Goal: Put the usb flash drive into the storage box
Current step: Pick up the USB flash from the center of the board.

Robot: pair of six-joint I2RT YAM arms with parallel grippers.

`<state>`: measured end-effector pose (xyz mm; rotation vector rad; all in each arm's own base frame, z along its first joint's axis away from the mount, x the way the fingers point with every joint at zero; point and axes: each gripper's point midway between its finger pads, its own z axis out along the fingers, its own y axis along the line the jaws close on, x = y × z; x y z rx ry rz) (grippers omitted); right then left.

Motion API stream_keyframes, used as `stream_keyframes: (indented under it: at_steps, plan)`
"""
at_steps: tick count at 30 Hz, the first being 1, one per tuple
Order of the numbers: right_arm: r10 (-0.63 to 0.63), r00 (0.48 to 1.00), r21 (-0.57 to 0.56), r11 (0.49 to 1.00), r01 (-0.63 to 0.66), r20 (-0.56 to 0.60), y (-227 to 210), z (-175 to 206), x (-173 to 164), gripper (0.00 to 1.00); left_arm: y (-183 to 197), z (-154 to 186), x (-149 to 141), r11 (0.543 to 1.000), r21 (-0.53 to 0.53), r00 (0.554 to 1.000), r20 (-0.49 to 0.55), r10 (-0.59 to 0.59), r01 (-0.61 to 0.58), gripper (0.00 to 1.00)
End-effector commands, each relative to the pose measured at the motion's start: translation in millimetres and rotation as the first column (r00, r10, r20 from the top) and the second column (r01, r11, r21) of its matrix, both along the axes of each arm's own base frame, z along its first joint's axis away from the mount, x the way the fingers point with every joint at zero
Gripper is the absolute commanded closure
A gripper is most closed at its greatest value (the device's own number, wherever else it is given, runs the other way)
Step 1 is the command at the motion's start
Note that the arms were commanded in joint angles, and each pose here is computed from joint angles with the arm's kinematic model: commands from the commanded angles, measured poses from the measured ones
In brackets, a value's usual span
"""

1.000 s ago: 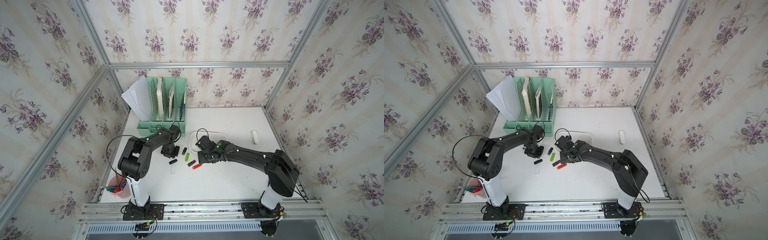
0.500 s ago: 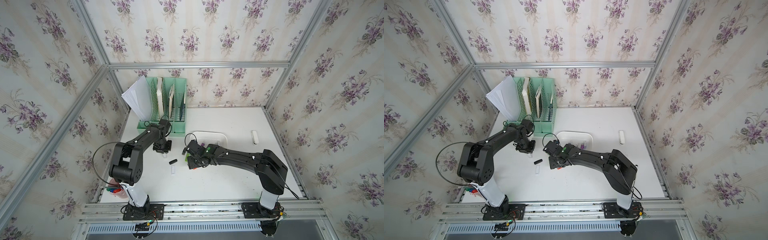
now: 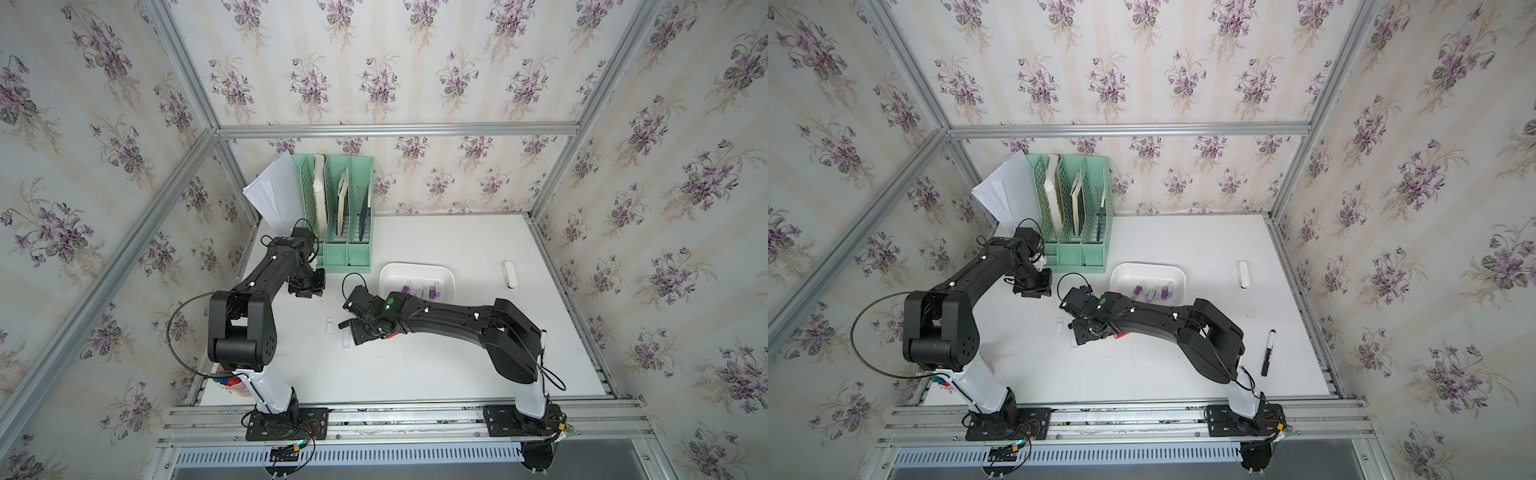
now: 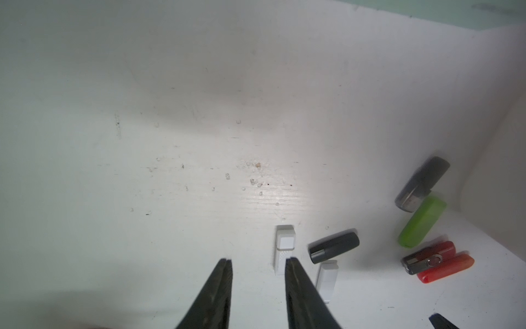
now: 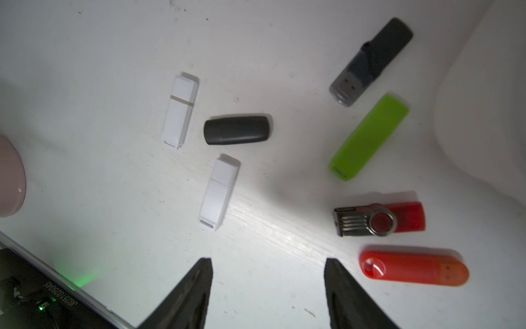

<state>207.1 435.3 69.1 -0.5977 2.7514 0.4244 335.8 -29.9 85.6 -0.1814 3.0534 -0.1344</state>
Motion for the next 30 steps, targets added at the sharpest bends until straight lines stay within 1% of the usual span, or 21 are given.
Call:
stream_keyframes:
  at_steps: [1,5,6,8,9,16,21,27,30]
  plan:
    - [0.039,0.999,0.003,0.999,-0.039,-0.02,12.7,-0.3,-5.8,0.34,0.1,-0.7,-6.6,1.0,-0.015,1.0,-0.018,0.013,-0.014,0.56]
    - [0.063,0.997,0.002,0.998,-0.063,-0.046,29.4,-9.9,-12.8,0.35,6.0,-3.9,-11.2,0.999,-0.012,0.999,-0.03,0.044,-0.044,0.46]
    - [0.066,0.996,-0.007,0.998,-0.067,-0.056,31.6,-15.1,-14.8,0.36,7.4,-4.6,-12.2,0.998,-0.017,0.998,-0.032,0.054,-0.054,0.45]
    - [0.073,0.995,-0.014,0.997,-0.075,-0.07,35.7,-23.5,-18.7,0.37,10.0,-4.9,-13.8,0.997,-0.032,0.997,-0.034,0.075,-0.076,0.4]
    - [0.076,0.994,-0.016,0.997,-0.078,-0.074,37.4,-26.4,-19.8,0.37,10.8,-4.6,-14.4,0.996,-0.042,0.996,-0.032,0.083,-0.084,0.39]
    - [0.055,0.997,-0.077,0.995,-0.059,-0.059,37.7,-43.1,-16.6,0.39,16.5,-2.1,-15.7,0.991,-0.077,0.994,-0.024,0.107,-0.108,0.37]
    - [0.027,0.999,-0.129,0.991,-0.029,-0.017,35.4,-50.2,-7.5,0.4,17.9,-2.5,-17.1,0.991,-0.077,0.994,-0.021,0.108,-0.109,0.38]
    - [0.02,1.0,-0.167,0.986,-0.017,0.018,36.9,-55.2,-3.5,0.41,18.5,-5.5,-19.8,0.991,-0.077,0.994,-0.029,0.103,-0.105,0.38]
    - [0.02,1.0,-0.181,0.983,-0.016,0.019,35.4,-56.5,-3.3,0.44,18.5,-6.3,-20.9,0.991,-0.079,0.994,-0.032,0.105,-0.107,0.38]
